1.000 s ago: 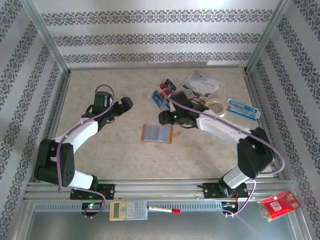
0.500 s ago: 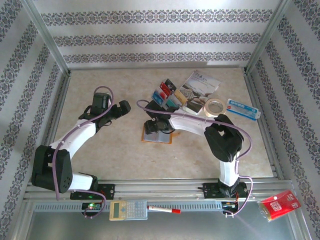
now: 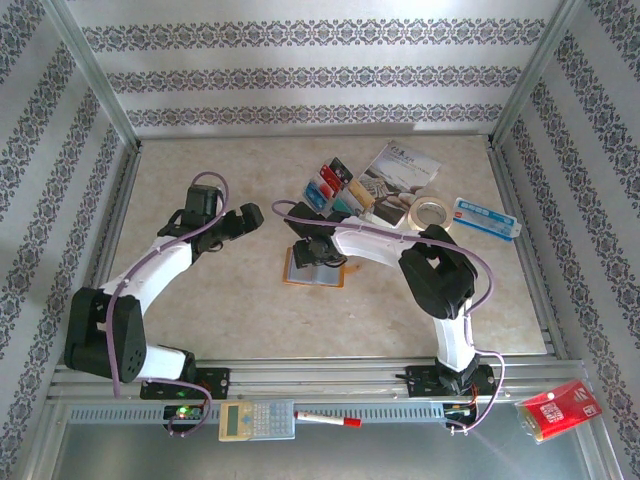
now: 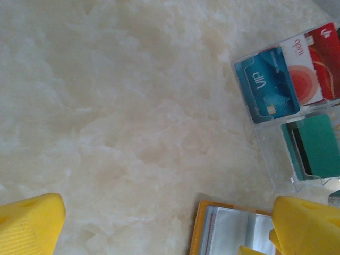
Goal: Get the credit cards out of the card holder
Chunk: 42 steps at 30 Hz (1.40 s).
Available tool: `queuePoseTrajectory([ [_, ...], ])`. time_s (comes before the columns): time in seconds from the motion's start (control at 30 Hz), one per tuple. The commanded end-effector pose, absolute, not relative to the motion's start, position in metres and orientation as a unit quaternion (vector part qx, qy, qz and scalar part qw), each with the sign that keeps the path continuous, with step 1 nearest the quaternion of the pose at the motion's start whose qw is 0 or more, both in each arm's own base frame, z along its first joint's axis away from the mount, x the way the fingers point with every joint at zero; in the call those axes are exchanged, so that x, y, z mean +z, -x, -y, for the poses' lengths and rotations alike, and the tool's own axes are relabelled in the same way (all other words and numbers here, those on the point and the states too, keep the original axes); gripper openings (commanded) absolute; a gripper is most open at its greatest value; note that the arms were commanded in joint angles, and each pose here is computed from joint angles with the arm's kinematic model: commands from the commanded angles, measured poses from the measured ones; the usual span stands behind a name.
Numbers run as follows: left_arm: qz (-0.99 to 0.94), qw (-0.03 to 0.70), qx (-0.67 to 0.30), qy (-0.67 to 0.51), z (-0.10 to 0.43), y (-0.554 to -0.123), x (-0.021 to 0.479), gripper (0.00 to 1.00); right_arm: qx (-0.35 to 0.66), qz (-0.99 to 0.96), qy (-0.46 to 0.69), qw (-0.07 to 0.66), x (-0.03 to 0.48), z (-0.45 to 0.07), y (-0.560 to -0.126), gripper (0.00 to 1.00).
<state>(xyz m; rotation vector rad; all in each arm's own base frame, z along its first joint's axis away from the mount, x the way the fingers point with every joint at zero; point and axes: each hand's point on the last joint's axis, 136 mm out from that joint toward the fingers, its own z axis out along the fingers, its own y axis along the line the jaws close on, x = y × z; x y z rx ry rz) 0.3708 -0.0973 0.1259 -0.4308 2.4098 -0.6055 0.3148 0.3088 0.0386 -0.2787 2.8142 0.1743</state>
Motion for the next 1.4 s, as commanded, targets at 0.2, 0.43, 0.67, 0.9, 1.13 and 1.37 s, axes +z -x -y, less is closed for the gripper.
queuePoseTrajectory([
  [0.2,-0.922,0.26,-0.246,0.147,0.105,-0.361,0.109,1.0,0.032,-0.986,0.105,0.126,0.014,-0.309,-0.308,0.6],
  [0.43,-0.923,0.196,-0.297,0.144,0.125,-0.341,0.097,0.9,-0.003,-0.986,0.109,0.122,-0.002,-0.289,-0.303,0.51],
  [0.67,-0.909,0.142,-0.361,0.151,0.16,-0.321,0.089,0.59,0.005,-0.989,0.104,0.109,-0.015,-0.276,-0.298,0.41],
  [0.9,-0.916,0.089,-0.372,0.123,0.196,-0.302,0.077,0.36,0.032,-0.988,0.117,0.098,-0.019,-0.284,-0.297,0.36],
  [1.13,-0.908,0.059,-0.394,0.128,0.218,-0.29,0.059,0.25,0.043,-0.987,0.116,0.106,-0.016,-0.286,-0.298,0.36],
  [1.37,-0.895,0.058,-0.42,0.14,0.23,-0.292,0.059,0.22,0.048,-0.987,0.114,0.105,-0.018,-0.285,-0.296,0.35],
])
